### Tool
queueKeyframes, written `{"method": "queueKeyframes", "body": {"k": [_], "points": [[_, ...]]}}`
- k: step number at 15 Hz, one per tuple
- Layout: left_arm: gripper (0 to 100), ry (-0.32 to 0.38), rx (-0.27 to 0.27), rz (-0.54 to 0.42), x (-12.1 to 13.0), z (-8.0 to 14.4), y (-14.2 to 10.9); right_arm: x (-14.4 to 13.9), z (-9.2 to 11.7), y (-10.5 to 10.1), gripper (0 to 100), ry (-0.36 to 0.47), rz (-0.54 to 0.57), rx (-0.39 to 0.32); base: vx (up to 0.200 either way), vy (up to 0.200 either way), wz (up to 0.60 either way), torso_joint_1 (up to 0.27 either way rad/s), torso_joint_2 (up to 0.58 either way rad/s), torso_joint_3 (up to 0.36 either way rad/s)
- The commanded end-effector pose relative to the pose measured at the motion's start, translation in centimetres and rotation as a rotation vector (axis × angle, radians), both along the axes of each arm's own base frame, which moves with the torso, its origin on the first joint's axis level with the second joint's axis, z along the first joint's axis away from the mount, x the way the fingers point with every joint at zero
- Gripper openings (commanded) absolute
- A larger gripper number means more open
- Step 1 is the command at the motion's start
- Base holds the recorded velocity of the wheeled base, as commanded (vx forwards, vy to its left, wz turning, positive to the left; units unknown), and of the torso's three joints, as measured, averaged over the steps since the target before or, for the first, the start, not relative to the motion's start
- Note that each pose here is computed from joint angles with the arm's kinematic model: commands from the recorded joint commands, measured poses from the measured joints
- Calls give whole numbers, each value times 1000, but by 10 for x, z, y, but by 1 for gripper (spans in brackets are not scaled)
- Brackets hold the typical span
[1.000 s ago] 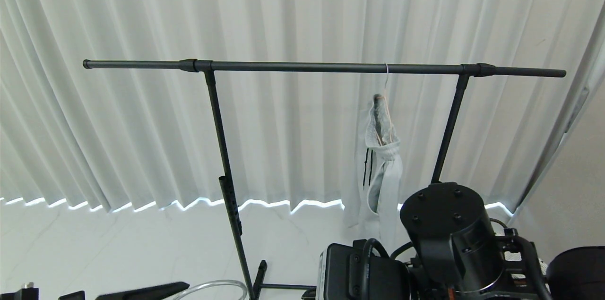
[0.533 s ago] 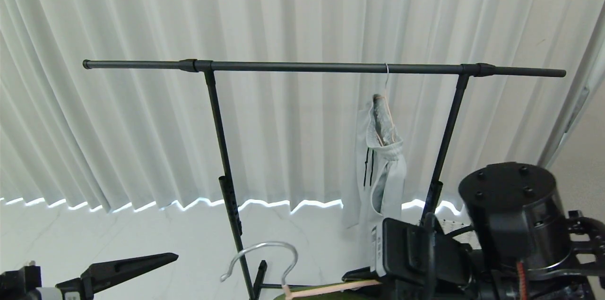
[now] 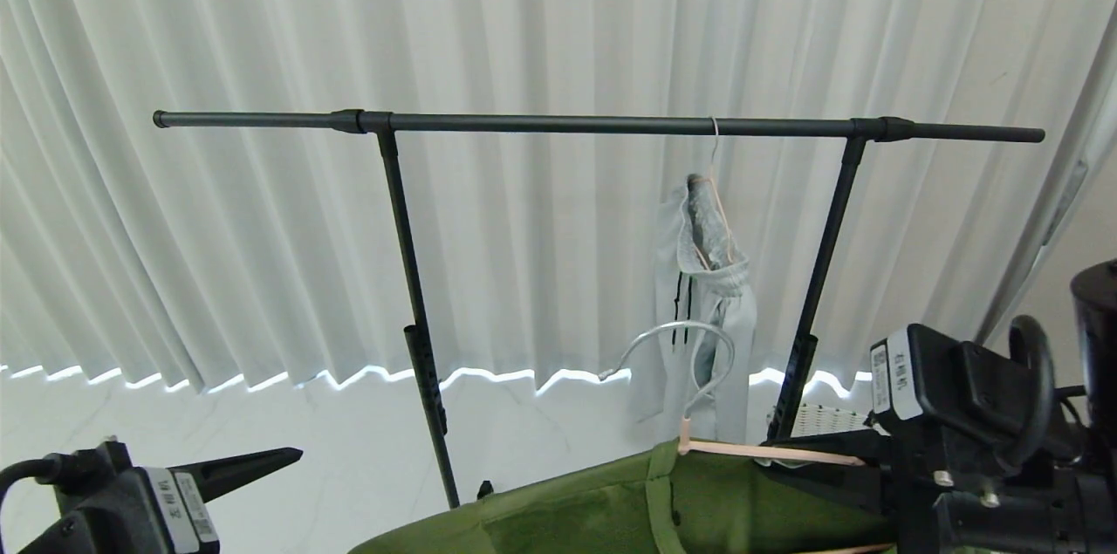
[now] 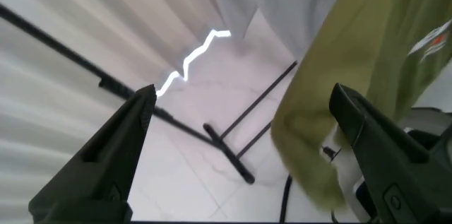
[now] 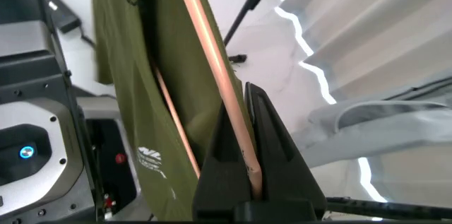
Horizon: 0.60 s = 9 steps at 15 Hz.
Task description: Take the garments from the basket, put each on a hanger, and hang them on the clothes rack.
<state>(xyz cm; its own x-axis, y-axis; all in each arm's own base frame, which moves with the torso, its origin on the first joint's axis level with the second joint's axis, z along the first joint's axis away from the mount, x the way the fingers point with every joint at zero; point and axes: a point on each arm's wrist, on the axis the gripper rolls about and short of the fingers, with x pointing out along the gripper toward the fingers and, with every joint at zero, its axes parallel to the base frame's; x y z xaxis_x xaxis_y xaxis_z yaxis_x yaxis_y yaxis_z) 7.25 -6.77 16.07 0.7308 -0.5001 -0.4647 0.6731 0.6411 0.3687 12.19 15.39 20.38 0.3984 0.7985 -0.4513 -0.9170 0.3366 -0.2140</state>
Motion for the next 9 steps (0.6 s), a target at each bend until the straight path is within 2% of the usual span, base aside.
{"method": "queueKeyframes", "body": {"k": [1,4,9], "points": [[100,36,38,16,5,-7,-3,-4,5,-7,0,-12,-8,25,0,0,0,0,0,0],[100,55,110,103,11,-17,-3,-6,7,-8,0,-20,-5,34,0,0,0,0,0,0],[100,55,103,101,10,-17,-3,-6,8,-8,0,-21,-2,37,0,0,0,0,0,0]]}}
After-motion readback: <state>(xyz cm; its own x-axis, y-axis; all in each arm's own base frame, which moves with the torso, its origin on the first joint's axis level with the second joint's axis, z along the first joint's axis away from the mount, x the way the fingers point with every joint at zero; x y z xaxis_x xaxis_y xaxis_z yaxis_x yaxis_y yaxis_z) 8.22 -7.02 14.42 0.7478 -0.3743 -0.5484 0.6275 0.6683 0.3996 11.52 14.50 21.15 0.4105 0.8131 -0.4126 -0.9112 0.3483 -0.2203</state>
